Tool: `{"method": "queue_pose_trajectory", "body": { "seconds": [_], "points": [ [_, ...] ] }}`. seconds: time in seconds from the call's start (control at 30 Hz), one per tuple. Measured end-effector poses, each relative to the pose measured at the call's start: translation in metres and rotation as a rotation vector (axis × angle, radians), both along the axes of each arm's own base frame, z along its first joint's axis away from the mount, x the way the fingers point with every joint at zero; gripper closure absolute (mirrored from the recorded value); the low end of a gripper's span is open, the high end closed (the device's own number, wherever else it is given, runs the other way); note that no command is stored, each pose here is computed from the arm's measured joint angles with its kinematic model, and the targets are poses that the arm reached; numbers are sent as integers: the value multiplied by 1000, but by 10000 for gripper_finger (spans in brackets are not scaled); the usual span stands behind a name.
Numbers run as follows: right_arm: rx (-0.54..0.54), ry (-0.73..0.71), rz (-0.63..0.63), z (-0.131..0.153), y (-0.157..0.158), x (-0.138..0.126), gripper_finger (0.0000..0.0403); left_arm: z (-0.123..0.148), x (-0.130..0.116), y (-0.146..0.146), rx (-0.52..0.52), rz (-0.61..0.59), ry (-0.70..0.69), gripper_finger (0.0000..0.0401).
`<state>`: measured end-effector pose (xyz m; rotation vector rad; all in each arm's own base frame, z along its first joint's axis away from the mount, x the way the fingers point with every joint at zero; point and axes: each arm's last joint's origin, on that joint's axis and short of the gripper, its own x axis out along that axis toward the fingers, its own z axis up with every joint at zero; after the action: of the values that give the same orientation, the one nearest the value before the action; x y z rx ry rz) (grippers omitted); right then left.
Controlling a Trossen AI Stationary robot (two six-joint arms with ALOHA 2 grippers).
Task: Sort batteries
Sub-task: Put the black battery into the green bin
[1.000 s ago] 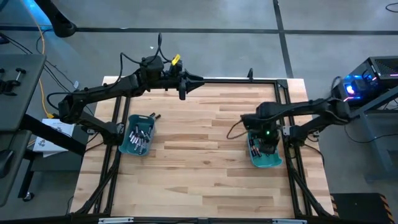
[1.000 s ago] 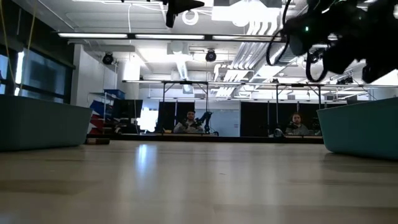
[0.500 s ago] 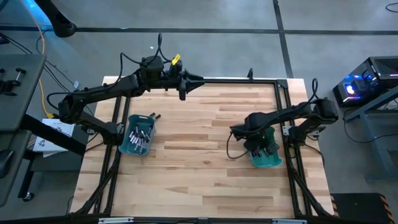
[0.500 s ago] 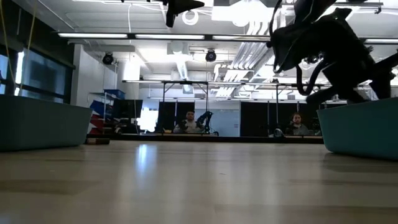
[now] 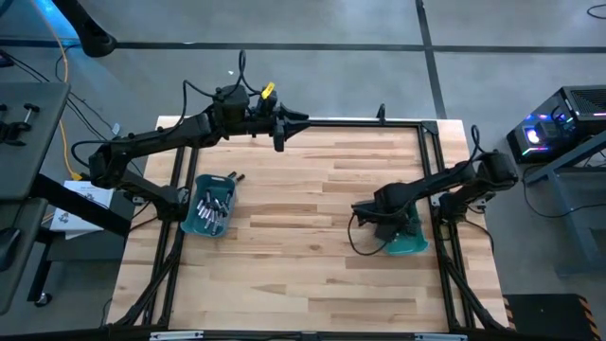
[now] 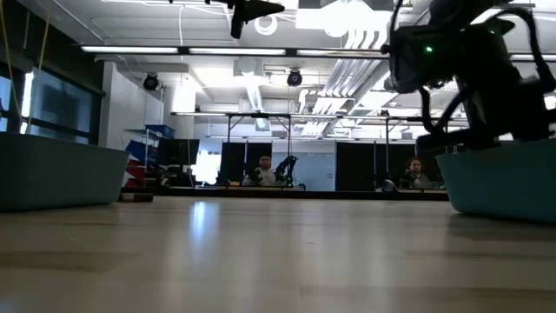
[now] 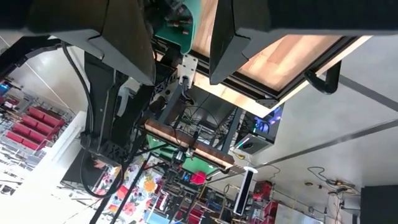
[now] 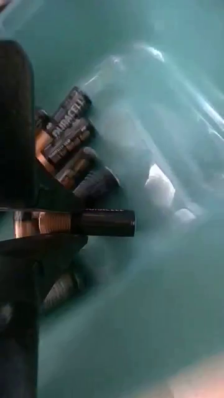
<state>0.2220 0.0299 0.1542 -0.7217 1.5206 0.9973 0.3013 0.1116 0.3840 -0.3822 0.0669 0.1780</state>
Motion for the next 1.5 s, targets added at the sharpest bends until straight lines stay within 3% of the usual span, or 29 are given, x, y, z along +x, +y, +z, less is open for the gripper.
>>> {"method": "queue_pose_trajectory", "body": {
  "seconds": [0.3, 0.7, 0.87, 1.2, 1.37, 1.5],
  "points": [
    [-55, 59, -14, -11, -1, -14, 373, 0, 0, 0, 1, 12, -1, 256],
    [-71, 94, -122, -11, -2, -16, 256, 0, 0, 0, -5, 14, -3, 256],
    [-81, 195, -136, 6, -2, -18, 248, 0, 0, 0, -4, 14, -6, 256],
    [-96, 96, -177, 47, -4, -26, 252, 1, 0, 0, -6, 14, -7, 256],
    [-143, 114, -360, 79, -5, -37, 252, 2, -3, 0, -31, 34, 9, 256],
    [-194, 92, -647, 109, -8, -41, 252, 11, -11, -2, -17, 152, 186, 264]
  ]
}}
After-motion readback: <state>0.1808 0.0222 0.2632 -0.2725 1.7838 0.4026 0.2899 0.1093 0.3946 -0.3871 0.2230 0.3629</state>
